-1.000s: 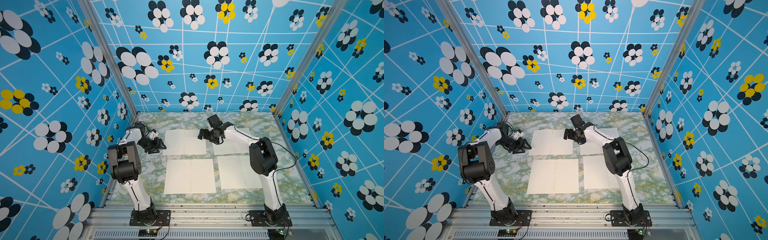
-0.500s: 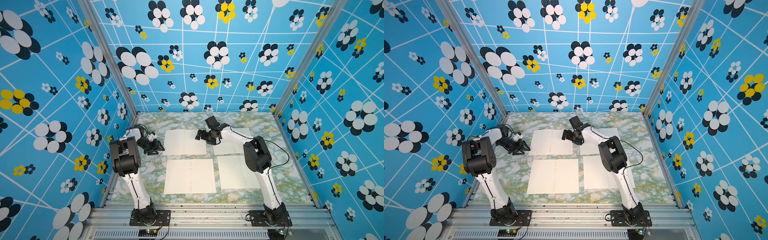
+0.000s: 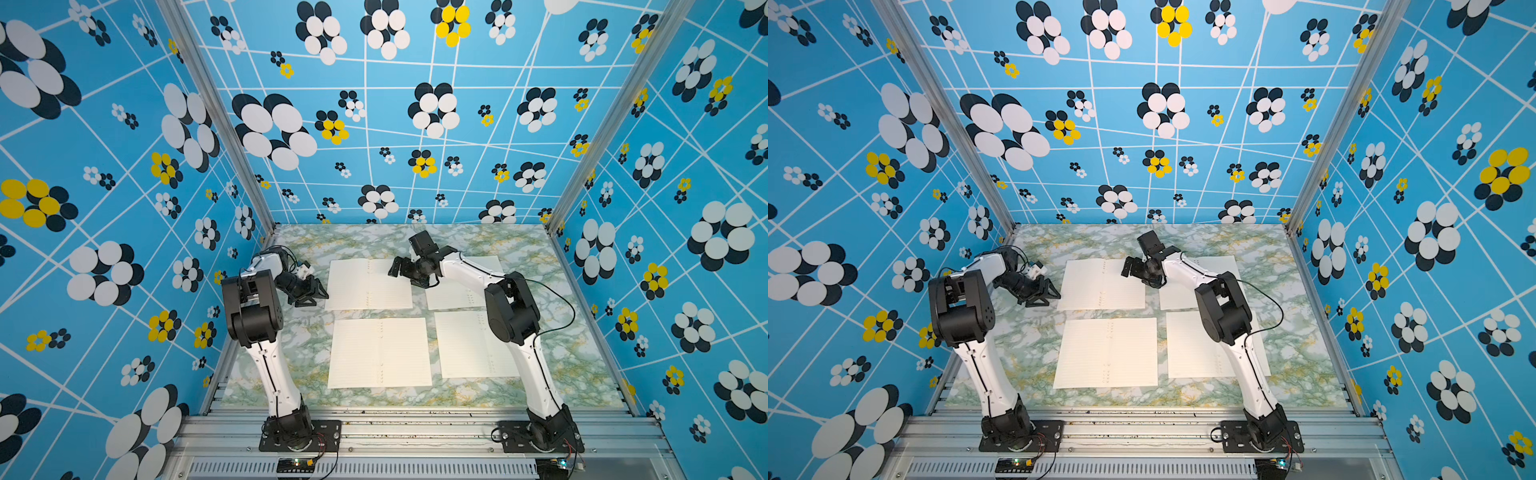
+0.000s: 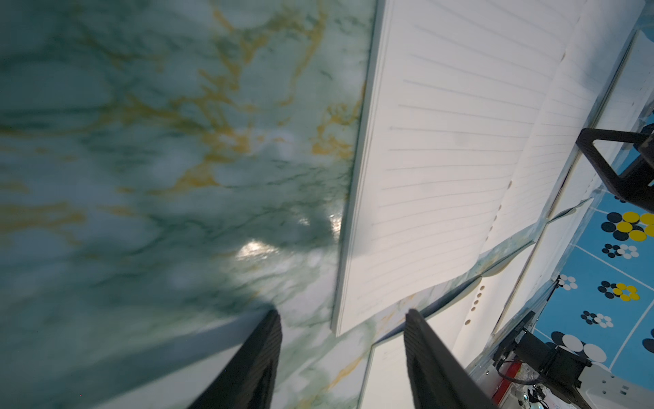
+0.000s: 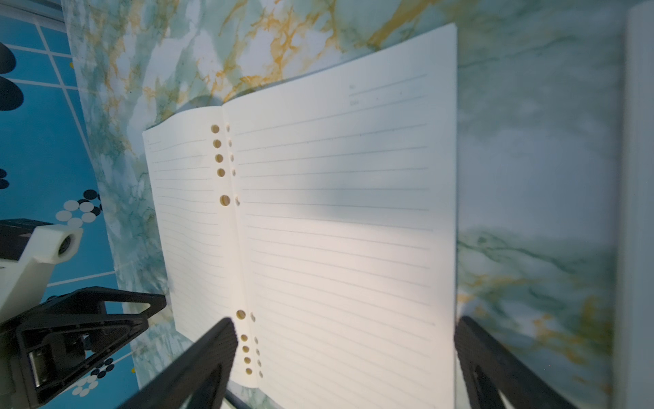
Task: Close the notebook
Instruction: Close the notebook at the center of the board.
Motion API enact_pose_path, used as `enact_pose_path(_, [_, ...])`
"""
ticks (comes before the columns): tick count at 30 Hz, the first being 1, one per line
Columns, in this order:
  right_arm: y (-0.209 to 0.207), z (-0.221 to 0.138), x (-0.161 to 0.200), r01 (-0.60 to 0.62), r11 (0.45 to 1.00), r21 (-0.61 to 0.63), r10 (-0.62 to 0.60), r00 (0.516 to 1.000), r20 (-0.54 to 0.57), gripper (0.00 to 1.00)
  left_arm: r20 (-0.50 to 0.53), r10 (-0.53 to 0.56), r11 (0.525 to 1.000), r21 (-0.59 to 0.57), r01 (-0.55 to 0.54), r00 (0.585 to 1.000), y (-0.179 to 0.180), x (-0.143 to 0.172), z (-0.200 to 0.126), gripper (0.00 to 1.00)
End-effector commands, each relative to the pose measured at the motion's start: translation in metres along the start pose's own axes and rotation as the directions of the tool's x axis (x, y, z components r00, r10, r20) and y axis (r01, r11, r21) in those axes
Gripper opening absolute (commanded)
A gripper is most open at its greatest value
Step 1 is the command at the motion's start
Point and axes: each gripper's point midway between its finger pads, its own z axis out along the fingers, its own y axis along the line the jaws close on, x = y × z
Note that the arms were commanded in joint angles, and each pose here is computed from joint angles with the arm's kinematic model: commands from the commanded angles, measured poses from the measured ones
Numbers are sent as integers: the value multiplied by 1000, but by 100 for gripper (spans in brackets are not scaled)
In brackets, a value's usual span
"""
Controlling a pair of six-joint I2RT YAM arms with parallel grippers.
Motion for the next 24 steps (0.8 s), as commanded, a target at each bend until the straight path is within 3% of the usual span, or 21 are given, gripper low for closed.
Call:
enact_pose_path(1, [-22, 22, 13, -33, 998, 50, 36, 998, -51, 99, -41, -13, 999, -37, 11, 999, 9, 2, 16, 59])
enact_pose_path(13, [-27, 25, 23, -47, 998, 50, 50, 996, -72, 99, -57, 2, 1000, -2, -3, 998, -7, 1, 30, 59])
enact_pose_path(24, [-29, 33, 30, -61, 998, 34, 64, 993, -99, 99, -45, 5, 990, 144, 2, 999, -35, -2, 30, 60])
